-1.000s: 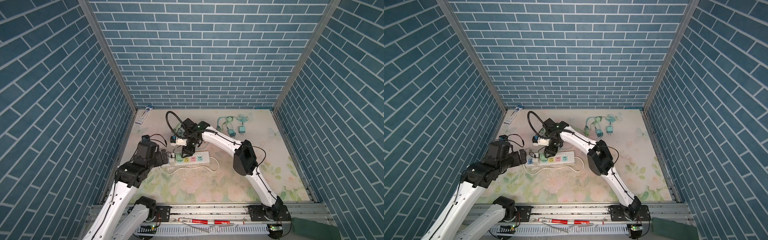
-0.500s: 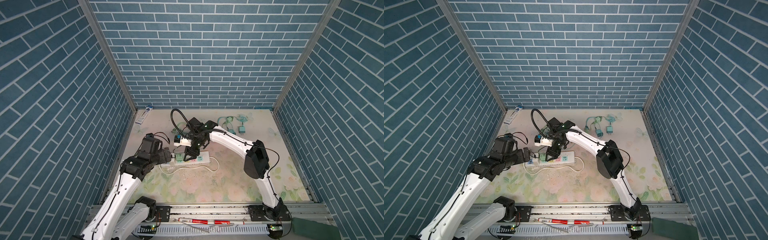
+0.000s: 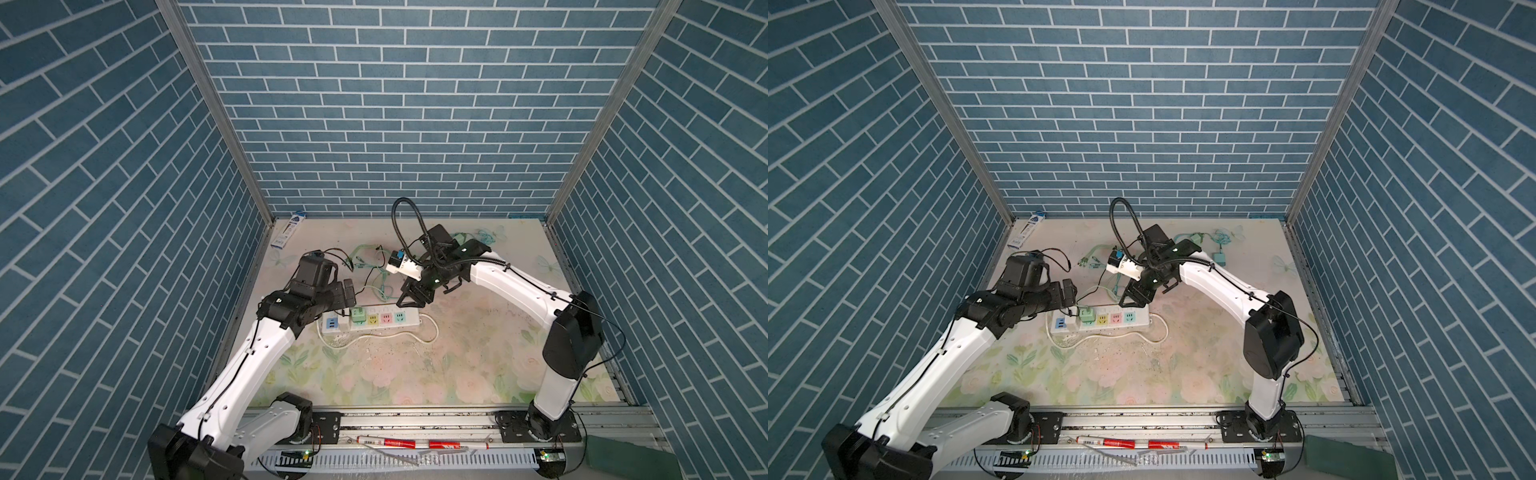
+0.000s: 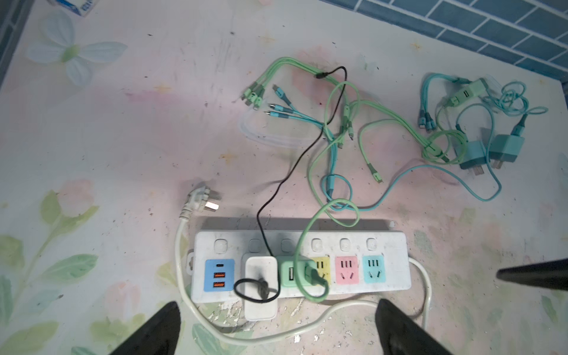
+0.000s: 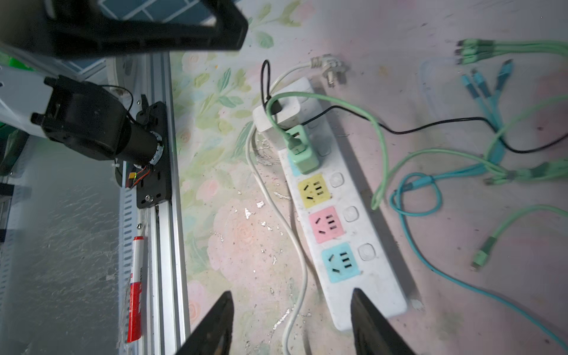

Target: Insert the plug

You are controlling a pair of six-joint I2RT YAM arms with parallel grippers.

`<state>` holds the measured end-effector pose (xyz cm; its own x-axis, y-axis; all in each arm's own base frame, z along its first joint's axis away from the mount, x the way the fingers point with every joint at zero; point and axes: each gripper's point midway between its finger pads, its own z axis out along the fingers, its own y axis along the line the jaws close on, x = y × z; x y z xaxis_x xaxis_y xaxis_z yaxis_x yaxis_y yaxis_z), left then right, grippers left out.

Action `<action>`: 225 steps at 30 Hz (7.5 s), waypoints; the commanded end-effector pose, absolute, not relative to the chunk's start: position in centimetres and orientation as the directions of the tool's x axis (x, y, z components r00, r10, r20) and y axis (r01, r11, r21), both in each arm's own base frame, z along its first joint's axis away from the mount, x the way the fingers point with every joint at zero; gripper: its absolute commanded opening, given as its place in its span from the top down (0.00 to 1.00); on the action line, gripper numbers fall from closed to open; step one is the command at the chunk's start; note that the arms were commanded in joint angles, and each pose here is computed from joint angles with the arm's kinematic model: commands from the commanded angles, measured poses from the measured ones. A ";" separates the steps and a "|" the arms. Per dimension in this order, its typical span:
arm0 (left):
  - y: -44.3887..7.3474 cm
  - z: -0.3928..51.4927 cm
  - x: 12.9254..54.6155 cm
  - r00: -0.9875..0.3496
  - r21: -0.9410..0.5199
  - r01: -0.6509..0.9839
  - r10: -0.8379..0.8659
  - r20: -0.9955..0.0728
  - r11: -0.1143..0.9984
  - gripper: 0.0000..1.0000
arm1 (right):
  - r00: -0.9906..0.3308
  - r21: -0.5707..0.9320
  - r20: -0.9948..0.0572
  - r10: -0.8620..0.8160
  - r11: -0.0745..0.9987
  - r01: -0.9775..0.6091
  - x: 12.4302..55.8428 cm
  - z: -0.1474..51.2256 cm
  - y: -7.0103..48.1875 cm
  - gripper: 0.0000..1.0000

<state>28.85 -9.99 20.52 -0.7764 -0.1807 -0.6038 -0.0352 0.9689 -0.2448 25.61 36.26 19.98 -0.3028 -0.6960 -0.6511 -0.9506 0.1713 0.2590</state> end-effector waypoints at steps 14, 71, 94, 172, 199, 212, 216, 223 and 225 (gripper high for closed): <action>-27.1 22.2 42.9 -0.661 -0.120 0.408 0.202 -0.723 0.905 0.00 | -0.749 0.521 -0.660 0.063 0.757 -0.395 41.6 22.3 18.1 0.41; -39.3 12.0 53.1 -0.593 -0.227 0.520 0.158 -0.789 0.823 0.04 | -0.727 0.622 -0.597 0.340 0.769 -0.151 64.5 9.9 18.2 0.53; -37.3 11.9 52.4 -0.591 -0.232 0.515 0.147 -0.793 0.825 0.04 | -0.795 0.581 -0.535 0.288 0.808 -0.098 63.3 6.2 19.7 0.54; -40.9 6.2 50.6 -0.818 -0.412 0.301 0.010 -0.575 0.860 0.15 | -0.852 0.761 -0.228 0.471 0.632 0.146 47.7 5.8 16.7 0.50; -42.4 4.2 50.9 -0.846 -0.355 0.057 -0.144 -0.513 0.933 0.20 | -0.842 0.726 -0.328 0.429 0.684 0.066 46.6 8.8 13.9 0.50; -44.0 3.7 52.5 -0.809 -0.461 0.000 -0.271 -0.522 0.887 0.22 | -0.860 0.723 -0.346 0.376 0.691 0.011 44.7 8.5 14.1 0.51; -43.7 4.3 52.5 -0.796 -0.453 -0.001 -0.274 -0.539 0.892 0.22 | -0.853 0.725 -0.365 0.372 0.689 -0.010 45.2 8.9 14.0 0.51; -43.5 5.4 52.7 -0.779 -0.469 -0.015 -0.304 -0.548 0.883 0.22 | -0.852 0.726 -0.373 0.367 0.688 -0.022 45.2 9.2 14.1 0.51; -43.4 5.4 52.8 -0.776 -0.467 -0.024 -0.311 -0.549 0.884 0.22 | -0.851 0.727 -0.378 0.365 0.686 -0.029 45.0 9.3 14.1 0.51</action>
